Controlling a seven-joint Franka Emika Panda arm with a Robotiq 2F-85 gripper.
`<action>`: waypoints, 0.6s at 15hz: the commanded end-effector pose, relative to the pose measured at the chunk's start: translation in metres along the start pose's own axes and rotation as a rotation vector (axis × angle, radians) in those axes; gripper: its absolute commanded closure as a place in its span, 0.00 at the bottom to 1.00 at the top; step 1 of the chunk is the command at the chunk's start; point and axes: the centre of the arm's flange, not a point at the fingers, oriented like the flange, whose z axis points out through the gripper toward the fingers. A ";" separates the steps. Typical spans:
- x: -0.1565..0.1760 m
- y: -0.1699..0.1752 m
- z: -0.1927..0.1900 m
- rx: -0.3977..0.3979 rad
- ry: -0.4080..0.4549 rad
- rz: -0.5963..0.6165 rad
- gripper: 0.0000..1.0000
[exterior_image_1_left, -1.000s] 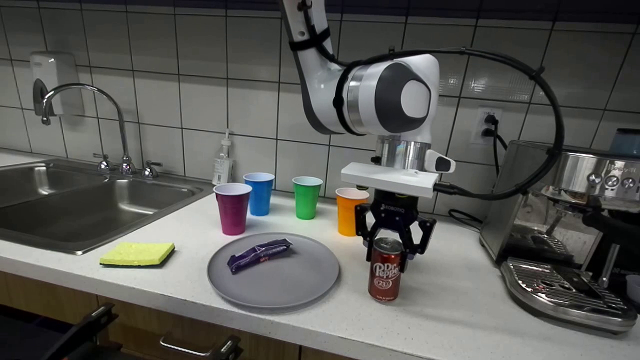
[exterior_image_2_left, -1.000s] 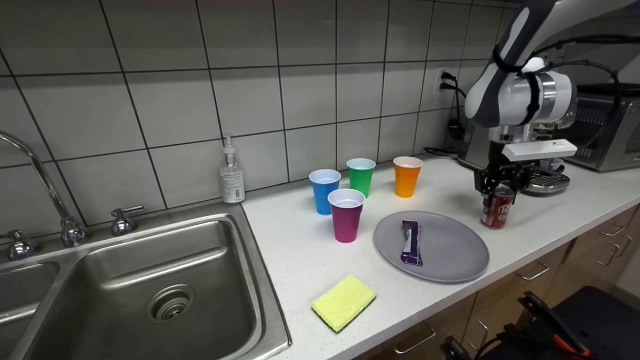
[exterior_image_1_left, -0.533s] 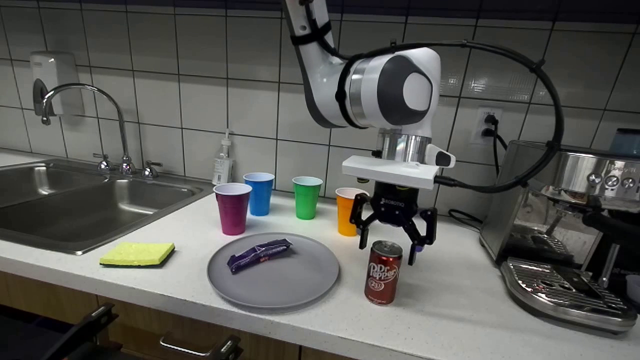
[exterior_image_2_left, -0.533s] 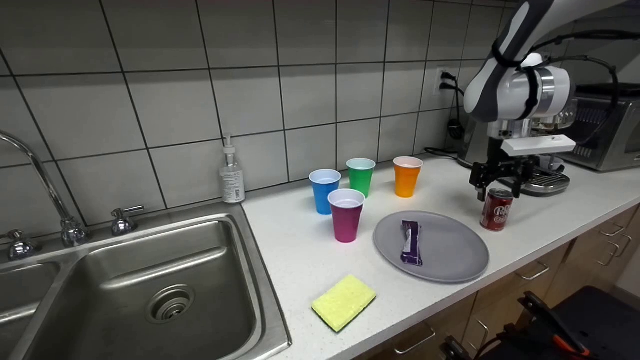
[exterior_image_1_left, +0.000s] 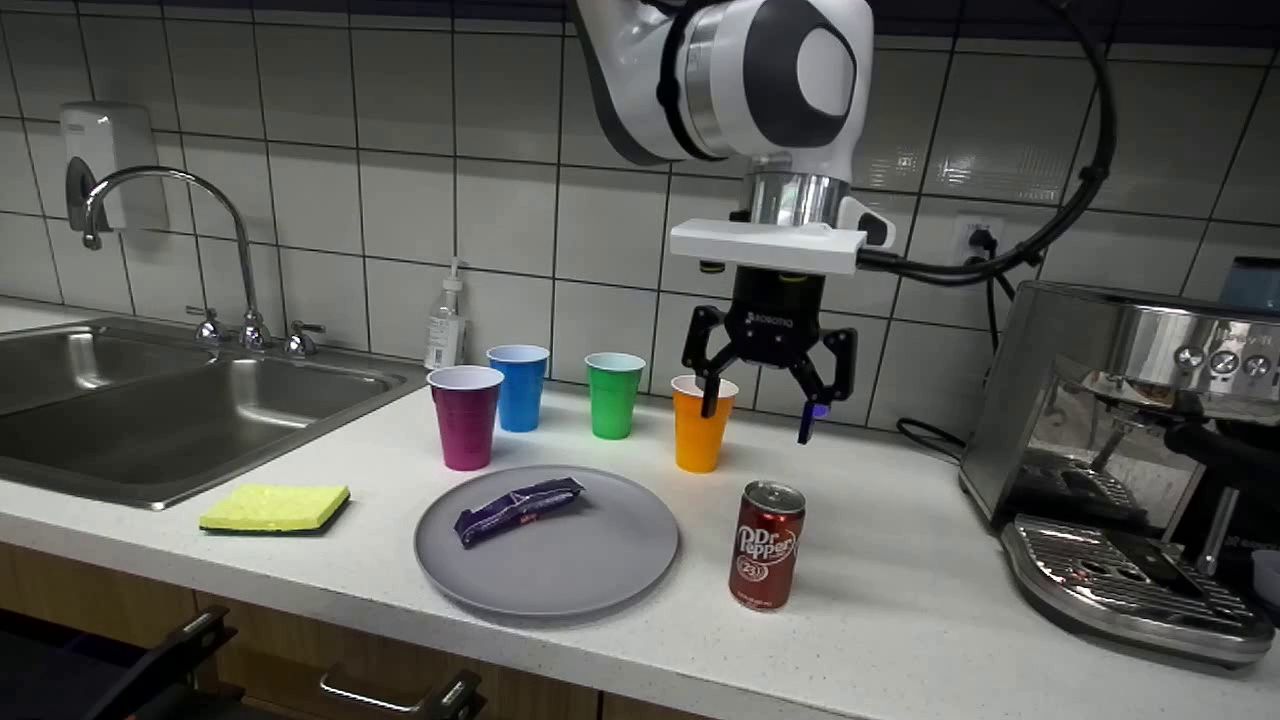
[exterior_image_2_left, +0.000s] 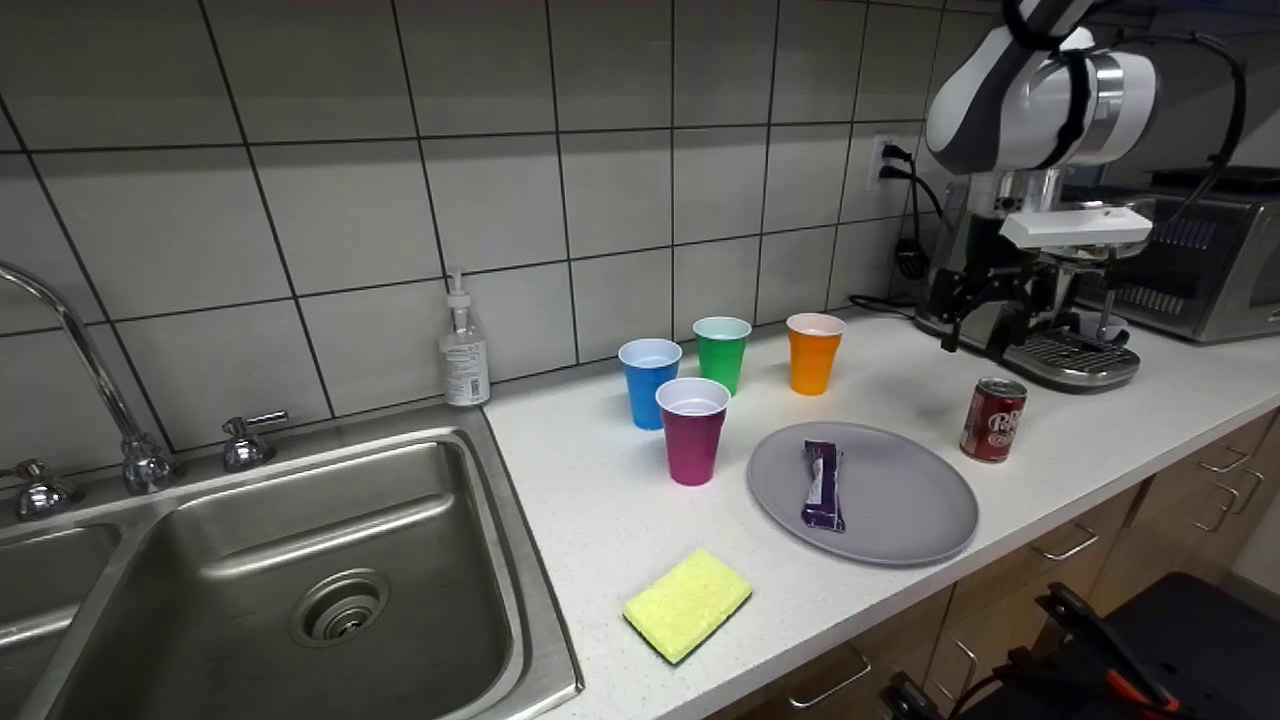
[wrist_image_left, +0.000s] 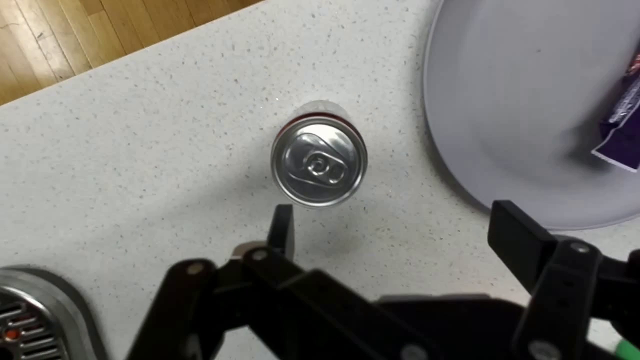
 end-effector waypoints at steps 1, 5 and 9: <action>-0.018 -0.024 -0.031 0.010 -0.001 -0.056 0.00; -0.026 -0.052 -0.030 0.011 -0.001 -0.074 0.00; -0.035 -0.082 -0.010 0.025 -0.021 -0.080 0.00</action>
